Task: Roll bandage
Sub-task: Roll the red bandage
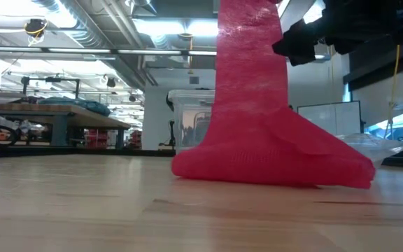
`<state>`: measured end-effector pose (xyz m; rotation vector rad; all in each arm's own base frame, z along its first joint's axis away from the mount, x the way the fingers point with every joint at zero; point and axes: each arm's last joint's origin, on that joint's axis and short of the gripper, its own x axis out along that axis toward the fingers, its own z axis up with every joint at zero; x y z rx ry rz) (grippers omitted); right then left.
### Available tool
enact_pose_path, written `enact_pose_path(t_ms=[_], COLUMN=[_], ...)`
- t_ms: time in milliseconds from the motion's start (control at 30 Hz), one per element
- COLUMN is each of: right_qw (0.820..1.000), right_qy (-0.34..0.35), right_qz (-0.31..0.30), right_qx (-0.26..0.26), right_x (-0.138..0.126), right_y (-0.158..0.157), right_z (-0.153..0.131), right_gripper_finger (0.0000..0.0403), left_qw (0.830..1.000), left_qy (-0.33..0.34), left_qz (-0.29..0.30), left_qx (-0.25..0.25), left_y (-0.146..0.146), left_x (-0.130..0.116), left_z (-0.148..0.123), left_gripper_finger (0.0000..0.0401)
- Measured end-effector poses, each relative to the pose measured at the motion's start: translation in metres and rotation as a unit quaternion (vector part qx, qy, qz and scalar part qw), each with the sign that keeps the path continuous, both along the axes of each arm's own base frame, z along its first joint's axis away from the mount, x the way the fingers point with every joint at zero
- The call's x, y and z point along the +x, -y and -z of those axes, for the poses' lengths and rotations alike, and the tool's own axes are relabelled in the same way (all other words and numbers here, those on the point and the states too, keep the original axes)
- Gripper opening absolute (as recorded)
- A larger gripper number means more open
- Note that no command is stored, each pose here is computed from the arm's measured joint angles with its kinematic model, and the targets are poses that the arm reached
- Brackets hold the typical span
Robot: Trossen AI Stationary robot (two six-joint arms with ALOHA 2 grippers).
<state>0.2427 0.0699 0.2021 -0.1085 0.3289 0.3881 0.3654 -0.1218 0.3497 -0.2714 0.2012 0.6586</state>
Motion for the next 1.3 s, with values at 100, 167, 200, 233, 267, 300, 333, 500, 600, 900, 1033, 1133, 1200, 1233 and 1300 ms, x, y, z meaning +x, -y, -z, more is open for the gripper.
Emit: enact_pose_path(t_ms=[100, 167, 200, 233, 267, 300, 333, 500, 600, 900, 1033, 1133, 1200, 1233, 1300], right_qw=[1.000, 1.000, 1.000, 1.000, 1.000, 0.999, 0.999, 0.997, 0.995, 0.994, 0.994, 0.994, 0.994, 0.994, 0.994], right_qy=[0.007, 0.017, 0.021, 0.024, 0.027, 0.033, 0.041, 0.073, 0.089, 0.093, 0.089, 0.089, 0.083, 0.084, 0.083], right_qz=[0.001, 0.000, -0.001, -0.002, -0.003, -0.003, -0.005, -0.010, -0.014, -0.021, -0.022, -0.023, -0.025, -0.023, -0.019], right_qx=[-0.001, -0.002, -0.005, -0.008, -0.009, -0.010, -0.013, -0.024, -0.037, -0.053, -0.059, -0.061, -0.066, -0.067, -0.069], right_x=[0.000, 0.001, 0.001, 0.001, 0.001, 0.002, 0.002, 0.003, 0.004, 0.004, 0.005, 0.006, 0.007, 0.007, 0.008], right_y=[0.000, 0.000, 0.000, 0.000, 0.000, 0.000, 0.000, -0.001, -0.001, -0.001, -0.001, -0.002, -0.002, -0.001, 0.000], right_z=[-0.001, -0.003, -0.003, -0.004, -0.004, -0.005, -0.006, -0.011, -0.013, -0.012, -0.009, -0.008, -0.006, -0.006, -0.005], right_gripper_finger=[0.0294, 0.0294, 0.0294, 0.0294, 0.0294, 0.0294, 0.0294, 0.0294, 0.0294, 0.0294, 0.0294, 0.0294, 0.0294, 0.0294, 0.0294], left_qw=[1.000, 1.000, 1.000, 1.000, 1.000, 1.000, 1.000, 1.000, 1.000, 1.000, 1.000, 1.000, 1.000, 0.999, 0.999], left_qy=[-0.001, -0.001, -0.001, -0.002, -0.002, -0.002, -0.002, -0.003, -0.006, -0.010, -0.014, -0.020, -0.025, -0.027, -0.032], left_qz=[-0.002, -0.003, -0.004, -0.004, -0.005, -0.005, -0.006, -0.002, 0.004, 0.006, 0.006, 0.005, 0.003, 0.001, 0.005], left_qx=[0.001, 0.001, 0.001, 0.002, 0.001, 0.001, 0.002, -0.001, -0.004, -0.002, 0.004, 0.010, 0.016, 0.017, 0.023], left_y=[-0.002, -0.003, -0.003, -0.003, -0.004, -0.004, -0.004, -0.006, -0.007, -0.010, -0.011, -0.014, -0.017, -0.019, -0.022], left_x=[0.001, 0.001, 0.001, 0.001, 0.001, 0.001, 0.001, 0.002, 0.003, 0.004, 0.005, 0.005, 0.006, 0.007, 0.008], left_z=[0.000, 0.000, 0.000, 0.000, 0.000, 0.000, 0.000, 0.001, 0.001, 0.001, 0.001, 0.001, 0.001, 0.001, 0.001], left_gripper_finger=[0.0004, 0.0004, 0.0004, 0.0004, 0.0004, 0.0004, 0.0004, 0.0004, 0.0004, 0.0004, 0.0004, 0.0004, 0.0004, 0.0004, 0.0004])
